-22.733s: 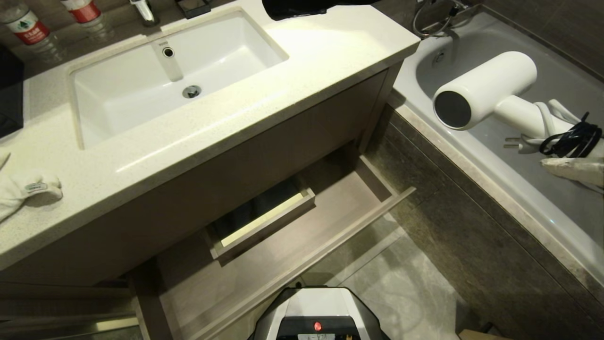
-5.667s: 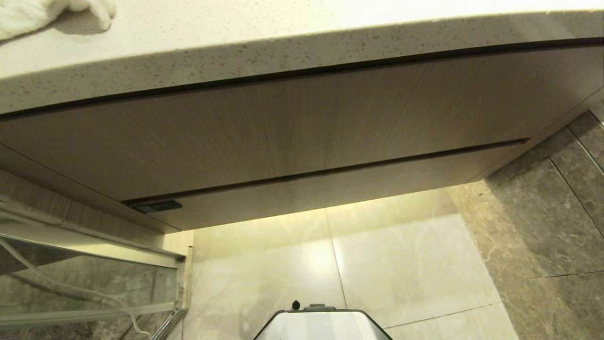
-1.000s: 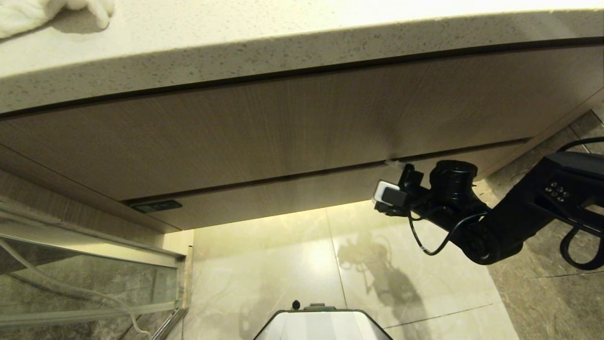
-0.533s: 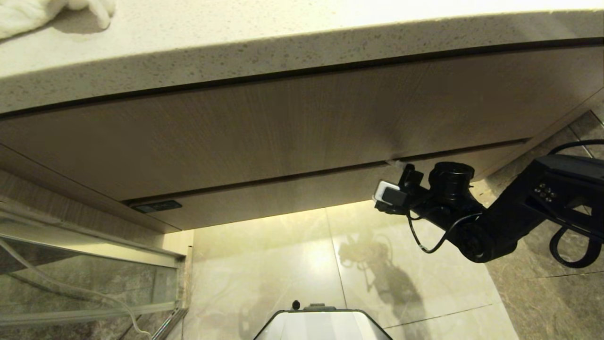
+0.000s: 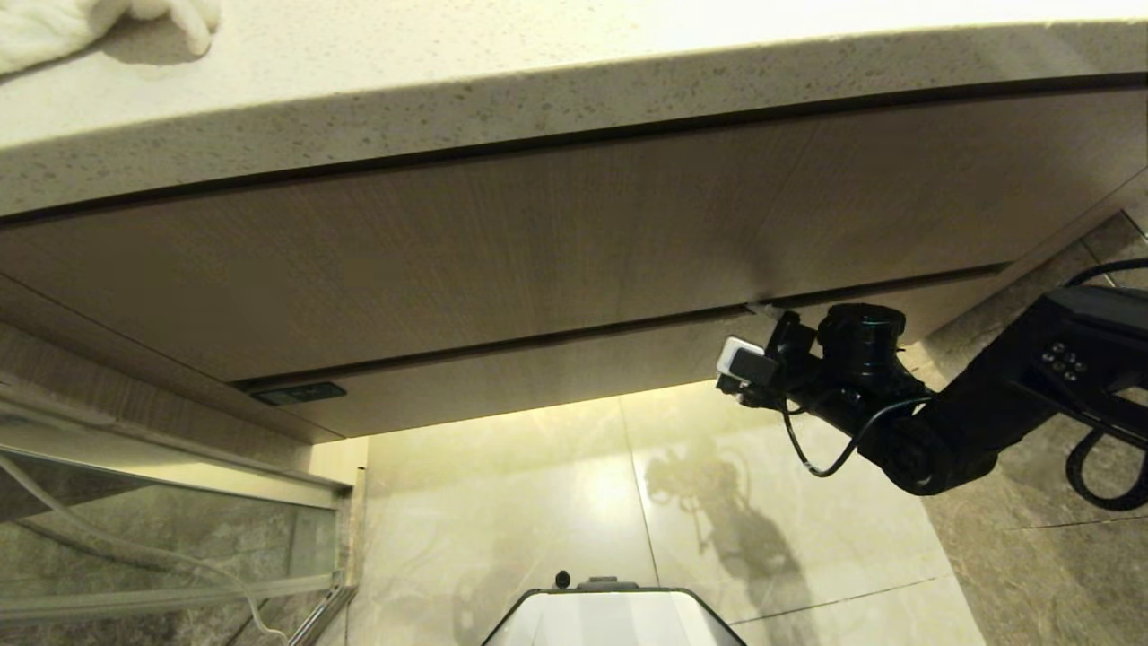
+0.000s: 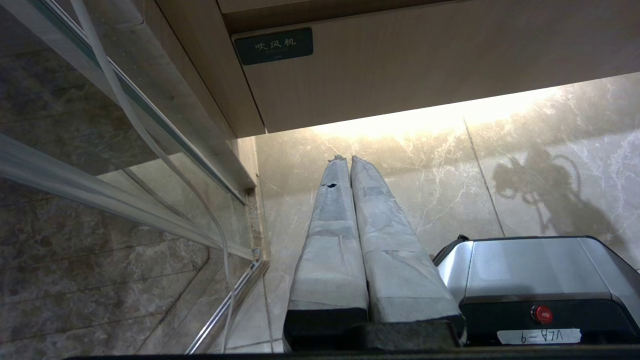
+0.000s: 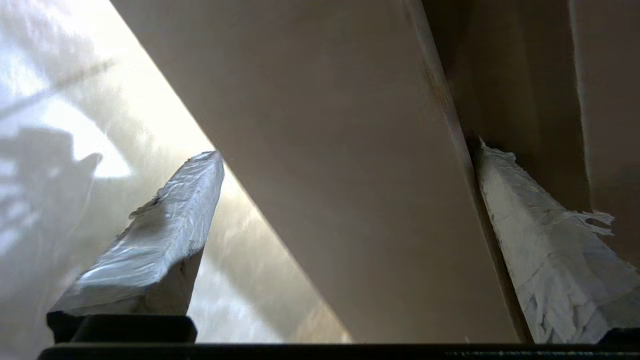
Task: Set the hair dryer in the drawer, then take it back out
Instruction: Pull open the drawer
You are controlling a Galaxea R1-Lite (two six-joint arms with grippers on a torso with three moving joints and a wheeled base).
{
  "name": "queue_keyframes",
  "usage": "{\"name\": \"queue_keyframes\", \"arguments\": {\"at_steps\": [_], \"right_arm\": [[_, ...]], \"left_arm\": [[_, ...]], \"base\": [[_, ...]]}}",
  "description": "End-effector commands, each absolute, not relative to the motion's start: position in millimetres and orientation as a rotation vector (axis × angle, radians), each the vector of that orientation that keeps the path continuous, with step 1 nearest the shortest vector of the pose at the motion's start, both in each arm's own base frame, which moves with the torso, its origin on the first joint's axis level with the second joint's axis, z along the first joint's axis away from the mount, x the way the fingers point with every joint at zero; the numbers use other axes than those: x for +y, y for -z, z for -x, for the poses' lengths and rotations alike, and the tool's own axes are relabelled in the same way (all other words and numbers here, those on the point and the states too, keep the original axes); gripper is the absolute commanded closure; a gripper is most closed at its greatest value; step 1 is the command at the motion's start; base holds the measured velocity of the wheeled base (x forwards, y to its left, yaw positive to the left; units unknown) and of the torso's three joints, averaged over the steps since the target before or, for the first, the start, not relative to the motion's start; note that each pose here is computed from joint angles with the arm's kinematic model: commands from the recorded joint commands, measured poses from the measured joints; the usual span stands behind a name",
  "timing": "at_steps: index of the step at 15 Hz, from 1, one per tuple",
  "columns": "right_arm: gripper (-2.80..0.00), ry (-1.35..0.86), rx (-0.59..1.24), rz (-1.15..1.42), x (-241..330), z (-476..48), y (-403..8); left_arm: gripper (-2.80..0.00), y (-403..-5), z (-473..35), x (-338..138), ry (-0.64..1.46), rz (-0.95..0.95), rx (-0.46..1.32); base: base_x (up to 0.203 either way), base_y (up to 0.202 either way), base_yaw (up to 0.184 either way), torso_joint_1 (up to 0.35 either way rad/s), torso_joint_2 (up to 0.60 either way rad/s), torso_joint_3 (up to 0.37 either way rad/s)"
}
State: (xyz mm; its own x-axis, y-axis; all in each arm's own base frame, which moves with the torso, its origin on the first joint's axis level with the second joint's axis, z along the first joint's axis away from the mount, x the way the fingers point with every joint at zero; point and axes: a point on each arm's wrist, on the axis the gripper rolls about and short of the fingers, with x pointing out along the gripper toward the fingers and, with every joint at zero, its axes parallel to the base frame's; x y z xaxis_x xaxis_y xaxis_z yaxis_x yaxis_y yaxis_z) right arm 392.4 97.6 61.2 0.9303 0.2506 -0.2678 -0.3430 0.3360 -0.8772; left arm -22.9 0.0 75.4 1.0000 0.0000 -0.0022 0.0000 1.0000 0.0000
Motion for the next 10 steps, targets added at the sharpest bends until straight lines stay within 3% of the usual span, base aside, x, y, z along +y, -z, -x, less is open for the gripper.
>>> {"name": "queue_keyframes", "arguments": {"at_steps": [1,10], "right_arm": [[-2.80,-0.396,0.122,1.170,96.4,-389.0,-63.4],[-2.80,-0.441,0.204,1.166,91.2,-361.6,-76.3]], "left_arm": [[0.00,-75.0,22.9,0.0,0.000,0.000,0.003],[0.00,-75.0,22.8,0.0,0.000,0.000,0.005]], "base": [[0.000,0.000,0.000,0.000,0.00,0.000],[0.000,0.000,0.000,0.000,0.00,0.000]]}}
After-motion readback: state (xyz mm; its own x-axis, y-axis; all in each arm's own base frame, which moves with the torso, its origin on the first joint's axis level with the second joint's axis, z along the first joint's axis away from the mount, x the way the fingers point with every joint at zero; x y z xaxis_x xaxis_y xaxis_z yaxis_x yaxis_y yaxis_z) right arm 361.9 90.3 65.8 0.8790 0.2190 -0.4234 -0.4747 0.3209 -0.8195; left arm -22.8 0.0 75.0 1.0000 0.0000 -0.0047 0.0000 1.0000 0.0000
